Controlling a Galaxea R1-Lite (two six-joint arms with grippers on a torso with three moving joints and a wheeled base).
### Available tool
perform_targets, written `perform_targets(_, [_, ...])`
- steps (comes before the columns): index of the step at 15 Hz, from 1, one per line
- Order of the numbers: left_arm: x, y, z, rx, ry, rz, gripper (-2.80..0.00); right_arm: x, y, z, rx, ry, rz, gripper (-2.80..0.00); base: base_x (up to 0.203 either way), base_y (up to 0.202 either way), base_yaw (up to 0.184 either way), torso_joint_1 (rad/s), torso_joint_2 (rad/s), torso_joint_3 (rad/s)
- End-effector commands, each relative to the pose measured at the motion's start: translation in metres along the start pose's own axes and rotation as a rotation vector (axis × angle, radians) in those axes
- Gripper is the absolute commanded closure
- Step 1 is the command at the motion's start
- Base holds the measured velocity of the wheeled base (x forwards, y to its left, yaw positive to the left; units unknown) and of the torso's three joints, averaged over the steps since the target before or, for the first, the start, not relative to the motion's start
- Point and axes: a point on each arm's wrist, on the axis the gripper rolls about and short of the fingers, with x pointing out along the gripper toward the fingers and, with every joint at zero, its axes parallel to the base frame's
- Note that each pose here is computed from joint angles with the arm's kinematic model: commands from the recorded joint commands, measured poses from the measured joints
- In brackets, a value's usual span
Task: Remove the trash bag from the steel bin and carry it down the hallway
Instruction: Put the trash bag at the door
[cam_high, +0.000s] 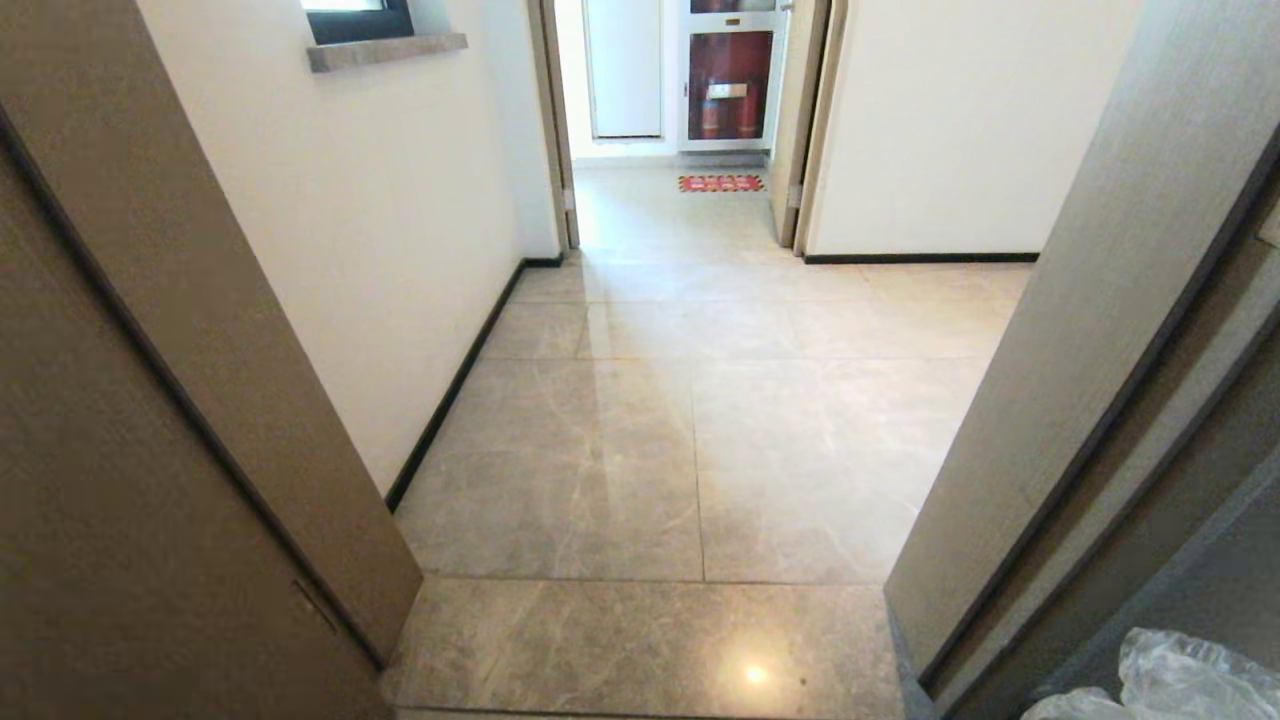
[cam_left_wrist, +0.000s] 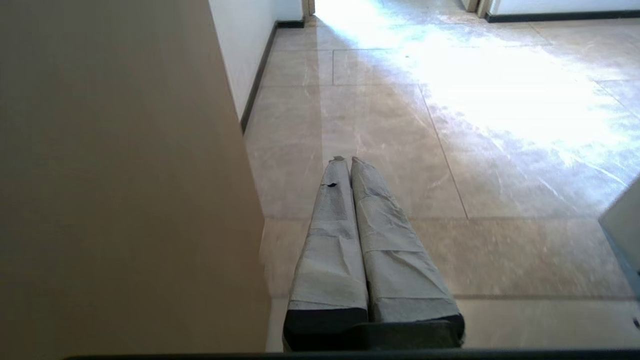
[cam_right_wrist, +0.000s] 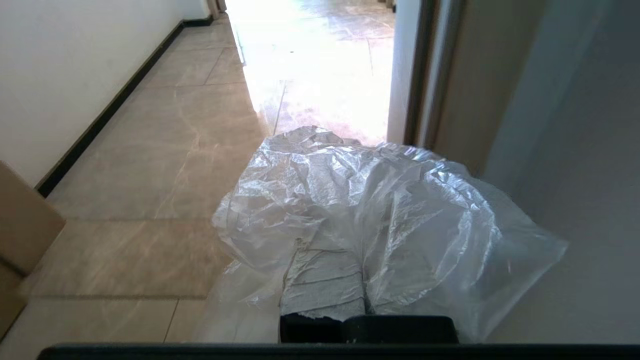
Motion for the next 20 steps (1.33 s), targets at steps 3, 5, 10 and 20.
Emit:
perform_targets(3, [0.0000,0.0000,0.0000,0.000,0.001,0.000,0.00,0.0002,0.0000,-0.0004,0.000,0.003,-0.001,0.00,0.192,0.000,0.001,0.005,0.00,0.004])
perform_targets(5, [0.0000,0.0000,0.0000,0.000,0.001,0.000,0.00,0.0002,0.0000,-0.0004,0.000,0.003,0.000,0.00,0.190,0.000,-0.001,0.002,0.00,0.002])
perform_targets(10, [0.0000,0.0000,0.0000,0.000,0.001,0.000,0.00,0.0002,0.0000,-0.0004,0.000,0.003,0.000,0.00,0.192,0.000,0.000,0.001,0.00,0.003])
perform_targets(20, [0.0000,0.0000,0.0000,0.000,0.001,0.000,0.00,0.0002,0.0000,-0.0004,0.000,0.003,0.000,0.00,0.193,0.000,0.001,0.002,0.00,0.002])
